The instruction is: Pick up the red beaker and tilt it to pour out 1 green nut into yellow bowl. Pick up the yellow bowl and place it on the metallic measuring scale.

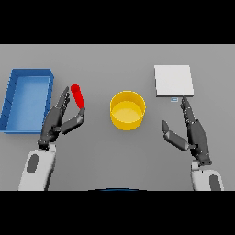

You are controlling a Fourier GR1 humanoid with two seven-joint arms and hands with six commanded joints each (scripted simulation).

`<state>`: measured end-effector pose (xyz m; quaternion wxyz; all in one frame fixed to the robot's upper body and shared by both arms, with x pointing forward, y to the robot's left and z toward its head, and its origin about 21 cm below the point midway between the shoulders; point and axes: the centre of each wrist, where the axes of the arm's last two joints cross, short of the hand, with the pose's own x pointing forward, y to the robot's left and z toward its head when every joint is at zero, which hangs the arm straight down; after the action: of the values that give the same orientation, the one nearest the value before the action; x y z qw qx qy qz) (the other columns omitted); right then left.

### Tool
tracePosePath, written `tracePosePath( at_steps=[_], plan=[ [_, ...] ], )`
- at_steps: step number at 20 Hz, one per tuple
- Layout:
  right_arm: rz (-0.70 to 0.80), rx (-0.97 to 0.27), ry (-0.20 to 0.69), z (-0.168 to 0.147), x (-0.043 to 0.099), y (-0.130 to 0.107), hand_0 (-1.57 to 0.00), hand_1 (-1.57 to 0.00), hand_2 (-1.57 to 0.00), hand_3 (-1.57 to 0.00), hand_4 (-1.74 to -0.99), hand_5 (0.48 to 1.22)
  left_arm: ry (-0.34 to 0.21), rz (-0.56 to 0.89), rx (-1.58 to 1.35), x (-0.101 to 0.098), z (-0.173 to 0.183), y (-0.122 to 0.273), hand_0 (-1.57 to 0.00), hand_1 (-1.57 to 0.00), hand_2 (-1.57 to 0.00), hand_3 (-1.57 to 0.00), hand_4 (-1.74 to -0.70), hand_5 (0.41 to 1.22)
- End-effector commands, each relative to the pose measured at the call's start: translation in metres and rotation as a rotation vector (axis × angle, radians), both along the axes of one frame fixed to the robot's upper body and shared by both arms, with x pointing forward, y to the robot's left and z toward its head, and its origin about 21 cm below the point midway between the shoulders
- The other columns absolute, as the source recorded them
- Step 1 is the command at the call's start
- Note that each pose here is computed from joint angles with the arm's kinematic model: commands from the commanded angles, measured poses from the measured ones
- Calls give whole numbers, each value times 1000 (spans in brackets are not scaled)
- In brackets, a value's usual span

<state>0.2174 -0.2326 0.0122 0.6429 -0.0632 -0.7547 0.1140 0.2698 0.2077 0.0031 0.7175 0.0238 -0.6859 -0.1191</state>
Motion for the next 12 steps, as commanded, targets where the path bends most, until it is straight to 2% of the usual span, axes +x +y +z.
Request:
tracePosePath(
  at_steps=[1, 3, 4, 7, 12],
  plan=[
    [3, 3, -6, 1, -3, 2, 1, 1, 1, 1, -1308, 679, 3, 5, 4, 6, -2, 1, 1, 1, 1, 1, -1379, 739],
    [-7, 12, 13, 1, 1, 4, 1, 1, 1, 1, -1321, 683, 20, 15, 17, 17, -7, 1, 1, 1, 1, 1, -1376, 738],
    [-7, 11, 13, -1, -3, 1, 1, 1, 1, 1, -1329, 685, 22, 21, 22, 21, -9, 3, 1, 1, 1, 1, -1369, 733],
    [-16, 13, 12, -1, -2, 1, 1, 1, 1, 1, -1339, 688, 61, 24, 14, 39, -19, 0, 1, 1, 1, 1, -1345, 718],
    [-14, 21, 23, -1, -2, -1, 1, 1, 1, 1, -1336, 688, 41, 13, 2, 60, -22, -7, 1, 1, 1, 1, -1321, 713]
  ],
)
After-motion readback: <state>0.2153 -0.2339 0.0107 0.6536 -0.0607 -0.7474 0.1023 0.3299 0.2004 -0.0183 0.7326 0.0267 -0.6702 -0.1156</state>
